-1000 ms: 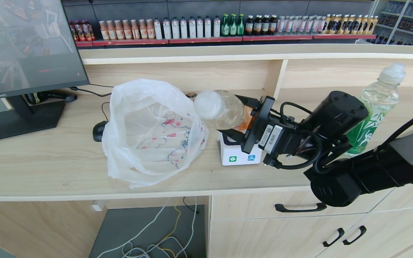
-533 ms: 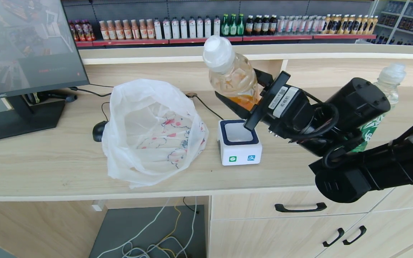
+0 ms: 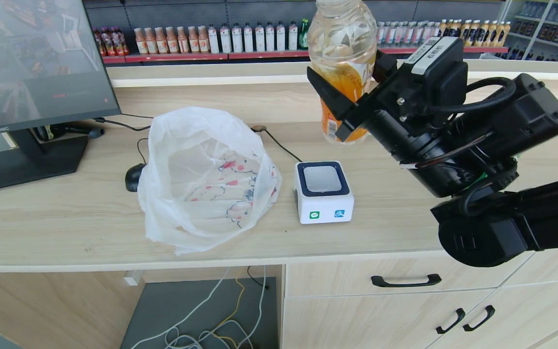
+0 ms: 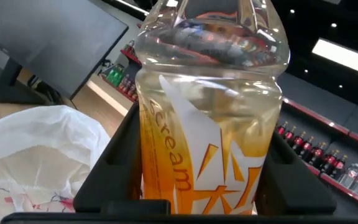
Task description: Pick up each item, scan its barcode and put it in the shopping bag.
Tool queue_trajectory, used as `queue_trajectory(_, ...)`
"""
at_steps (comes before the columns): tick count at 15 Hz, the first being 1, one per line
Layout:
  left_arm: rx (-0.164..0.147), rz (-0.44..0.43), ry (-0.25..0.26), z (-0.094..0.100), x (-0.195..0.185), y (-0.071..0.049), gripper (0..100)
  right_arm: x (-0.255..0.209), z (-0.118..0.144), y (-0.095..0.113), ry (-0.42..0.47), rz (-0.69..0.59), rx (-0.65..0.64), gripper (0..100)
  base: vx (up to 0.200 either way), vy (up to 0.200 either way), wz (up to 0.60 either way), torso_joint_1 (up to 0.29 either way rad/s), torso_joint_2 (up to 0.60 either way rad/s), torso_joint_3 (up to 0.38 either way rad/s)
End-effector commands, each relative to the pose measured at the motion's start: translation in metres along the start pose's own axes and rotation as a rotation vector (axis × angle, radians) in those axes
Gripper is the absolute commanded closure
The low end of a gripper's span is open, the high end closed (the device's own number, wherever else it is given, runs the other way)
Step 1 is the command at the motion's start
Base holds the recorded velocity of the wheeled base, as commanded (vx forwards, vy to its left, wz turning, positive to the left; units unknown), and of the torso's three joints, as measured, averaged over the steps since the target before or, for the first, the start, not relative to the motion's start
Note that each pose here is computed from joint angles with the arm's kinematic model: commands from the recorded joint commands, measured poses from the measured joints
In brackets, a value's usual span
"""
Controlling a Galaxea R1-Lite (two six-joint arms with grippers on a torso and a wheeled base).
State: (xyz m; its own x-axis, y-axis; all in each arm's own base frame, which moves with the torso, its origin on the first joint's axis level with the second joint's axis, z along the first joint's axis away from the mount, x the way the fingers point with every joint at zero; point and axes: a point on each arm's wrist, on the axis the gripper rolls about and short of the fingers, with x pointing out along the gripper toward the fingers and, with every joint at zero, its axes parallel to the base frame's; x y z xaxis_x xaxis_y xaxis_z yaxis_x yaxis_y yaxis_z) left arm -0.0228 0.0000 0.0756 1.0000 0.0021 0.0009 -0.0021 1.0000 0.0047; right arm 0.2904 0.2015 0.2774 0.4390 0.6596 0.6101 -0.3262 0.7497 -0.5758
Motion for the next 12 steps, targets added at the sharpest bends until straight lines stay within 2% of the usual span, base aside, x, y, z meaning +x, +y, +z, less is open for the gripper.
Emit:
queue_trajectory(1,0.000,-0.001,-0.001,0.000,0.000,0.000,0,0.000,0.006,-0.002,-0.004,-0.020,0.031,100,0.000,0.000,0.00,0.000,0.00,0.000)
queue_trajectory(2,0.000,0.001,-0.001,0.000,0.000,0.000,0,0.000,0.006,-0.002,0.001,-0.032,0.048,100,0.000,0.000,0.00,0.000,0.00,0.000)
queue_trajectory(3,0.000,0.001,-0.001,0.000,0.000,0.000,0,-0.001,0.004,-0.002,0.034,-0.085,0.138,100,0.000,0.000,0.00,0.000,0.00,0.000)
queue_trajectory(4,0.000,0.001,-0.001,0.000,0.000,0.000,0,-0.002,0.003,-0.002,0.053,-0.126,0.175,100,0.000,0.000,0.00,0.000,0.00,0.000)
queue_trajectory(7,0.017,-0.002,-0.001,0.000,0.000,0.000,0,-0.013,-0.006,0.004,0.122,-0.205,0.276,100,0.000,0.000,0.00,0.000,0.00,0.000)
queue_trajectory(9,0.015,-0.002,-0.001,0.000,0.000,0.000,0,-0.023,-0.009,0.008,0.157,-0.259,0.307,100,0.000,0.000,0.00,0.000,0.00,0.000)
queue_trajectory(12,0.015,-0.002,-0.001,0.000,0.000,0.000,0,-0.031,-0.014,0.013,0.207,-0.274,0.342,100,0.000,0.000,0.00,0.000,0.00,0.000)
